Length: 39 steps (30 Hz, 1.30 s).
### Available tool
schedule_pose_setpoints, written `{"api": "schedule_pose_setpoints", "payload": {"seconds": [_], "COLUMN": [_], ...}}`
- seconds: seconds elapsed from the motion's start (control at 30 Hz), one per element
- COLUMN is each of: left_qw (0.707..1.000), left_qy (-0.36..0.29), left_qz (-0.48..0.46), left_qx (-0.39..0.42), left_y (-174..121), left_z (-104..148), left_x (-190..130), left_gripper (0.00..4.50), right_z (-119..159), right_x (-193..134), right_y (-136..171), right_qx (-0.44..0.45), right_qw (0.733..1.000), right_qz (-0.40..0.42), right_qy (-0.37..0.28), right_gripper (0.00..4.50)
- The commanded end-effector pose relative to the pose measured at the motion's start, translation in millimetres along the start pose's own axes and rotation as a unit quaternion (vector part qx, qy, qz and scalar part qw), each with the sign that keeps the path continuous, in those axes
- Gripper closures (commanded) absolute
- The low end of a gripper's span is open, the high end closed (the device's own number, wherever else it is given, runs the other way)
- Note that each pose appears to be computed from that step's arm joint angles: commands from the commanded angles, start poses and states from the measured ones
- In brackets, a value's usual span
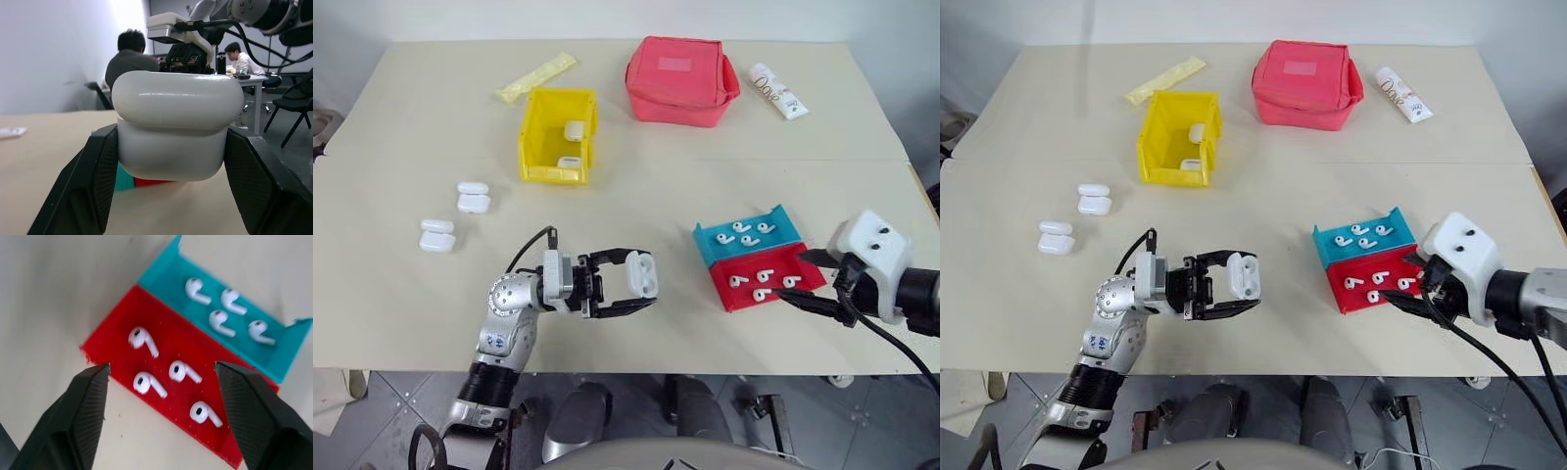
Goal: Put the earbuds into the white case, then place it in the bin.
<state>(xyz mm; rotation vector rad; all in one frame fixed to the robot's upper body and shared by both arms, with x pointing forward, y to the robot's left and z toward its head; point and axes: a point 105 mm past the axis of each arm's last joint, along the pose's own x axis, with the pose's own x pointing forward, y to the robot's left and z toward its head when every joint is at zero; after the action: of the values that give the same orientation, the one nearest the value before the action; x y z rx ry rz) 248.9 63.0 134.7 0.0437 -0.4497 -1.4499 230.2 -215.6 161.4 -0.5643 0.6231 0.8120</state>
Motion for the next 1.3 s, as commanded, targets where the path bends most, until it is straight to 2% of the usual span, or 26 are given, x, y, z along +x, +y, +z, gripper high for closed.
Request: {"api": "schedule_pose_setpoints", "payload": {"seconds": [0.03, 0.1, 0.2, 0.73, 1.3], "left_qw": [1.000, 1.000, 1.000, 1.000, 0.999], "left_qy": [-0.011, -0.011, -0.011, -0.016, -0.010], "left_qz": [0.000, 0.004, 0.007, 0.019, 0.032], "left_qx": [0.019, 0.018, 0.017, 0.016, 0.015], "left_y": [-4, -4, -7, -15, -19], "left_z": [10, 9, 9, 10, 11], "left_x": [6, 7, 9, 12, 11], "left_gripper": [1.68, 1.68, 1.68, 1.68, 1.68], "right_z": [-4, -7, -7, -3, -10], "right_x": [6, 10, 14, 45, 52], "right_y": [2, -2, -1, -9, -5], "right_qx": [-0.013, -0.017, -0.029, -0.118, -0.137], "right_qw": [0.999, 0.999, 0.998, 0.987, 0.980], "right_qz": [0.022, 0.016, 0.025, 0.056, 0.082], "right_qy": [0.037, 0.048, 0.052, 0.094, 0.115], "right_gripper": [0.82, 1.19, 2.04, 2.04, 2.04]}}
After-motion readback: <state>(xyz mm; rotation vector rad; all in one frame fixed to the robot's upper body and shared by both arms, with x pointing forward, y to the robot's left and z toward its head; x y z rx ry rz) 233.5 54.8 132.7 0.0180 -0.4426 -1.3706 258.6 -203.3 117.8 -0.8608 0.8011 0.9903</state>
